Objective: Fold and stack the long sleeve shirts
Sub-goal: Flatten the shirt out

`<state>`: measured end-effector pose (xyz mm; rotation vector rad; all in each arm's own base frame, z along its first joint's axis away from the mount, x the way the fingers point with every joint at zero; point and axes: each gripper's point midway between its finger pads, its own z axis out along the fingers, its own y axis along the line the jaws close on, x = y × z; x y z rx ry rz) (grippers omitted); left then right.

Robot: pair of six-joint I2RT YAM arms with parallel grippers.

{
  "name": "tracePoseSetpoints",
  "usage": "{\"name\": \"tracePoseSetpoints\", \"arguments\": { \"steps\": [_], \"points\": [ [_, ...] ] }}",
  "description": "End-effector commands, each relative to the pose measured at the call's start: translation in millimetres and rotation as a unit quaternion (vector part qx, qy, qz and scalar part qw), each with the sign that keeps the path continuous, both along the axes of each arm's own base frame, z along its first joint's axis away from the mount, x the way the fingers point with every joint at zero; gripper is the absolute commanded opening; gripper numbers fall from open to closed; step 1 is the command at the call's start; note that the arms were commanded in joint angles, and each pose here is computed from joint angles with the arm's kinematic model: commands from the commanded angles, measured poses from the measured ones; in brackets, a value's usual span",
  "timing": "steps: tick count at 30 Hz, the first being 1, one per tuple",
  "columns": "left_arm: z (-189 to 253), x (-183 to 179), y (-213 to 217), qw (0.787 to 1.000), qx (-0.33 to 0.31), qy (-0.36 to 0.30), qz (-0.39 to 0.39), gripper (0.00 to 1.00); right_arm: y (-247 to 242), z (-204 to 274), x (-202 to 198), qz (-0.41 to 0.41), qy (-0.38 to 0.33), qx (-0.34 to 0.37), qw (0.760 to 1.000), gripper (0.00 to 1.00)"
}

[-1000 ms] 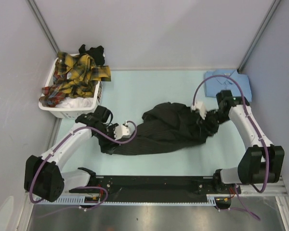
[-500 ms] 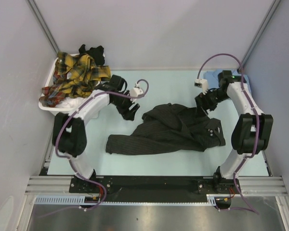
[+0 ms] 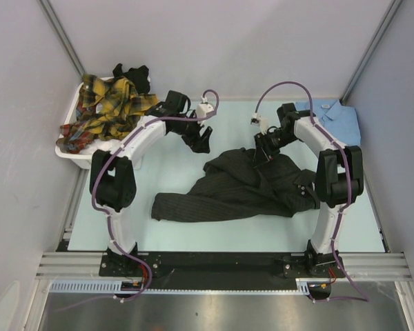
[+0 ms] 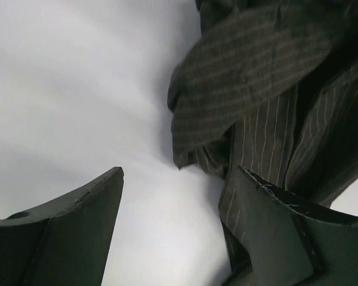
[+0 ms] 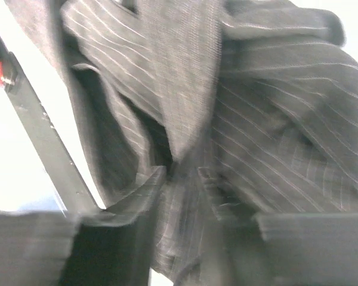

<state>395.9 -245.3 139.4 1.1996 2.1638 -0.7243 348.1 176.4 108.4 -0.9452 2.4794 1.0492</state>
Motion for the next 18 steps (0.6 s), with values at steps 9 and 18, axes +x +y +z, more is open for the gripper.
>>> {"name": "tracePoseSetpoints", "arguments": {
  "steps": [9, 18],
  "points": [
    [95, -15, 2, 0.981, -0.175, -0.024, 0.078, 0.81, 85, 155, -88, 0.147, -0.140, 0.154, 0.967, 0.00],
    [57, -89, 18, 0.984, -0.165, 0.044, 0.042, 0.82, 46, 48, -223, 0.409, -0.214, -0.008, 0.887, 0.00]
  ]
}}
